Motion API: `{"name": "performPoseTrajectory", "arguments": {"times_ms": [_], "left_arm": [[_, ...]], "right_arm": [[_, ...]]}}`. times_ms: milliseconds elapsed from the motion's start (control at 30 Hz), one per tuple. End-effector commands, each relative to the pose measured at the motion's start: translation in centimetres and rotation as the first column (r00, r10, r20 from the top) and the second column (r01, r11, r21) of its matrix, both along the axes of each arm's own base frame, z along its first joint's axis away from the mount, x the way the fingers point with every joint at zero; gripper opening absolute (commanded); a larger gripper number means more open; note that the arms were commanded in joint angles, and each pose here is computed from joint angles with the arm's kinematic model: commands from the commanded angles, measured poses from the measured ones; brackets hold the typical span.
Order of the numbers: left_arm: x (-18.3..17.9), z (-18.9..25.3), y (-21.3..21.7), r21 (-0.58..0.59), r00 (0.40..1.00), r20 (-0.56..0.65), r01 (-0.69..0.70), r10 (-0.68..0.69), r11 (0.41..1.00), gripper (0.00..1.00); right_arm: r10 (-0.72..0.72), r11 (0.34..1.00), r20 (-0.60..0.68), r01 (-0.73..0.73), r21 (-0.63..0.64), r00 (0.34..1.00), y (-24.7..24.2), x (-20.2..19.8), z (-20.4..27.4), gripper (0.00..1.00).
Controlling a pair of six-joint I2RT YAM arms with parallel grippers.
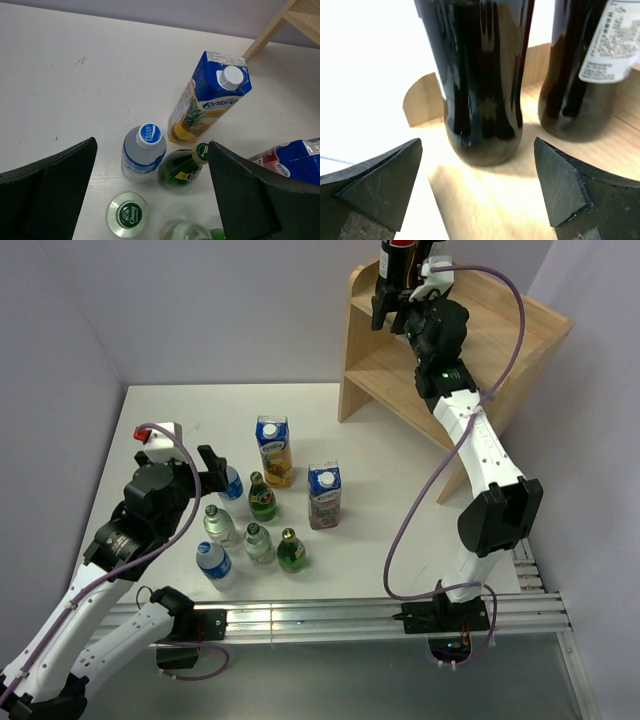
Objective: Place and organize the beverage onto the shelf
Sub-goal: Place the drink on the shelf, then pick up the drink from the center of the board.
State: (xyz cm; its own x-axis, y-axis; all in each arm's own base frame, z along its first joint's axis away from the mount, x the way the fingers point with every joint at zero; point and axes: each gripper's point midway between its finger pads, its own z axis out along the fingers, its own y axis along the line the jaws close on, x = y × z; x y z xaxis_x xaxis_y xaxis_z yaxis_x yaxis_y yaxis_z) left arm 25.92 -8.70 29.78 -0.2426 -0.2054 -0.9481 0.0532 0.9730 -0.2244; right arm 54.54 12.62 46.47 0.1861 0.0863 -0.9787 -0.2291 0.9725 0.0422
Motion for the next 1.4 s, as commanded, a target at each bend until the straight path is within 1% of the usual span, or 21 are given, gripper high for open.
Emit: {"name": "performPoseTrajectory", "arguments": {"times_ms": [0,233,333,467,500,567,767,933,1000,1233,1367], "left_arm": [[0.2,1.3,0.6,-0.025,0.998,0.045,-0.033,0.034,0.999,0.99],[0.1,1.5,1.2,-0.033,0.996,0.052,-0.07,0.071,0.997,1.0],[0.1,1.8,1.8,-0.038,0.993,0.061,-0.1,0.102,0.994,0.99],[0.1,1.7,2.1,-0.04,0.991,0.06,-0.119,0.122,0.992,0.99],[0.2,1.7,2.2,-0.04,0.99,0.059,-0.124,0.126,0.991,1.0],[0.3,1.5,2.3,-0.04,0.99,0.051,-0.133,0.135,0.99,0.99],[1.0,0.7,2.5,-0.026,0.986,0.019,-0.164,0.164,0.986,1.0],[1.2,0.5,2.5,-0.022,0.985,0.002,-0.174,0.174,0.984,1.0],[1.2,0.5,2.5,-0.018,0.984,-0.005,-0.178,0.178,0.984,1.0],[1.7,-0.4,2.1,0.021,0.985,-0.045,-0.167,0.168,0.986,0.99],[1.9,-0.6,1.5,0.03,0.987,-0.064,-0.146,0.148,0.989,0.99]], "right_arm": [[0.007,1.0,-0.062,-0.006,0.016,0.998,0.0,-1.9,-0.9,1.0],[0.006,0.999,-0.033,-0.005,0.035,0.999,-0.6,-4.8,0.4,1.0],[0.01,0.999,-0.02,-0.009,0.045,1.0,-0.9,-6.5,1.7,1.0],[0.02,0.997,-0.003,-0.02,0.069,1.0,-1.3,-9.9,3.7,1.0],[0.034,0.998,-0.042,-0.031,0.062,0.999,-1.1,-10.6,3.0,1.0],[0.063,0.996,-0.066,-0.059,0.066,0.996,-0.8,-12.5,2.9,1.0],[0.171,0.981,-0.152,-0.153,0.121,0.973,0.4,-17.1,-1.3,1.0],[0.255,0.962,-0.291,-0.212,0.172,0.922,1.7,-19.3,-5.0,1.0],[0.266,0.959,-0.338,-0.212,0.189,0.903,1.8,-20.1,-6.7,1.0],[0.296,0.951,-0.41,-0.228,0.207,0.863,1.8,-22.7,-11.3,1.0],[0.292,0.949,-0.452,-0.195,0.249,0.843,1.6,-23.5,-13.7,1.0]]}}
